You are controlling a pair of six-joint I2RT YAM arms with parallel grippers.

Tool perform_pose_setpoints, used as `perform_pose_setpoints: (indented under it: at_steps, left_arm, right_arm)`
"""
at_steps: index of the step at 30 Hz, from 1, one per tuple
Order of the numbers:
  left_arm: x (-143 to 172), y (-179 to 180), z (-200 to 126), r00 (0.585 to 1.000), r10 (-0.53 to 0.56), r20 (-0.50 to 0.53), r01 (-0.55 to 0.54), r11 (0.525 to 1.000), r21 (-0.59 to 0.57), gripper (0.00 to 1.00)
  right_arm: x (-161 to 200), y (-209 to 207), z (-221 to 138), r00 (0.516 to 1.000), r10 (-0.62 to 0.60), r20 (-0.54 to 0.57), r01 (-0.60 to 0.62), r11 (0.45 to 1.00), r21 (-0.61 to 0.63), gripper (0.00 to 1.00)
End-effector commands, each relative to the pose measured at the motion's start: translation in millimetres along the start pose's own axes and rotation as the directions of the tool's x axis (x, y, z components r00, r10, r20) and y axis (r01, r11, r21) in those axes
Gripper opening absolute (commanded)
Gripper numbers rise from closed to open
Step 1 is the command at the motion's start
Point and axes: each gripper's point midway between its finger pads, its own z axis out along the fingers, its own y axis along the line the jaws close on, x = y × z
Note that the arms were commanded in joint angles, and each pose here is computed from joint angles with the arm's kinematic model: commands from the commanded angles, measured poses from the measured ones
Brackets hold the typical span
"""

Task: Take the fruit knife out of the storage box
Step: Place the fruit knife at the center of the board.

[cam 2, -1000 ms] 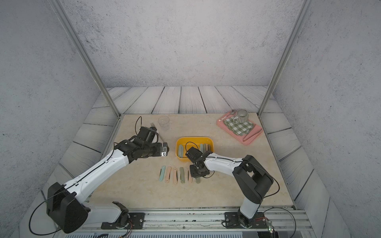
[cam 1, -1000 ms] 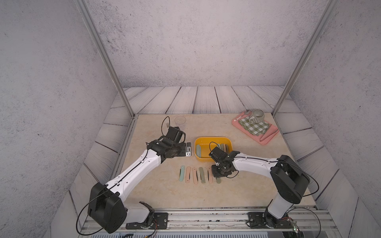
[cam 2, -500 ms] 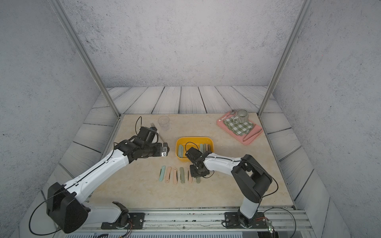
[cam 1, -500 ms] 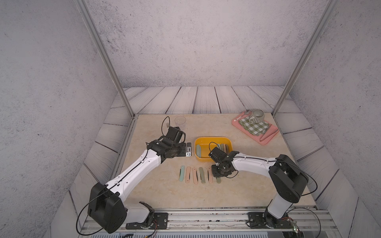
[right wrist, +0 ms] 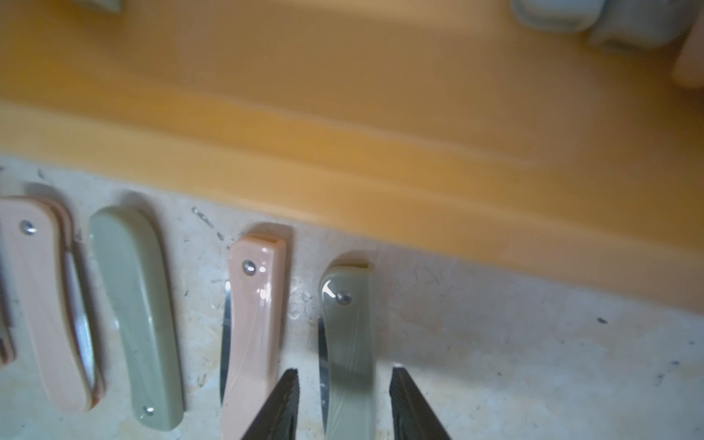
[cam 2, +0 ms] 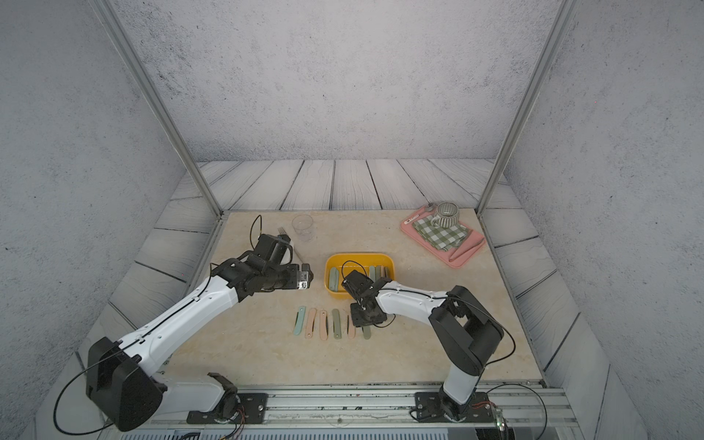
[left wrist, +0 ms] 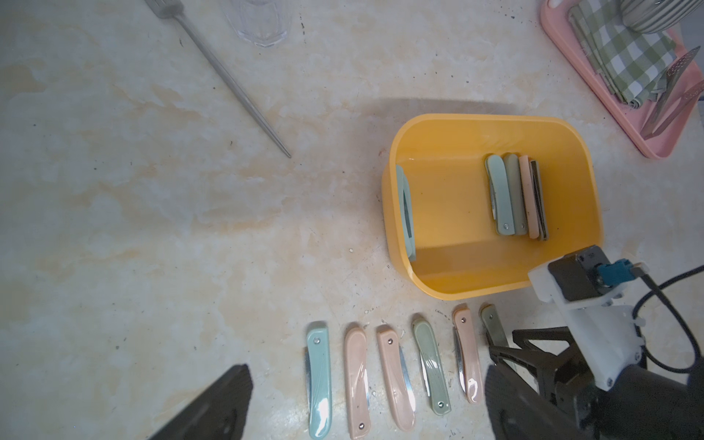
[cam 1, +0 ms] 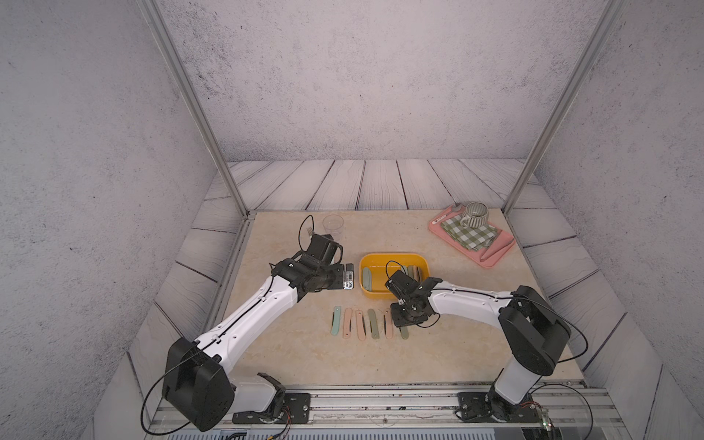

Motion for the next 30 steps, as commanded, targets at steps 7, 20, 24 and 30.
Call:
perform_pose_setpoints:
  at_steps: [7, 20, 24, 30]
  left_arm:
    - [-9, -2, -2, 1.000, 0.009, 0.022, -0.009, 1.000, 0.011, 0.99]
    - [-17, -16, -1, 0.998, 0.056, 0.039, -0.057, 0.998, 0.040, 0.99]
    - [-18, -25, 1, 0.995, 0.095, 0.034, -0.096, 0.994, 0.045, 0.99]
    - [-22, -40, 4, 0.988, 0.145, 0.046, -0.147, 0.987, 0.058, 0.99]
  right_arm:
    - [-11, -1, -44, 0.998, -0.048, 0.049, 0.047, 0.999, 0.011, 0.53]
    - [-31, -12, -97, 0.987, -0.120, 0.106, 0.115, 0.992, 0.059, 0.99]
    - [-47, -16, -108, 0.984, -0.127, 0.127, 0.119, 0.990, 0.071, 0.99]
    - [-71, -31, -114, 0.989, -0.052, 0.136, 0.049, 0.998, 0.024, 0.99]
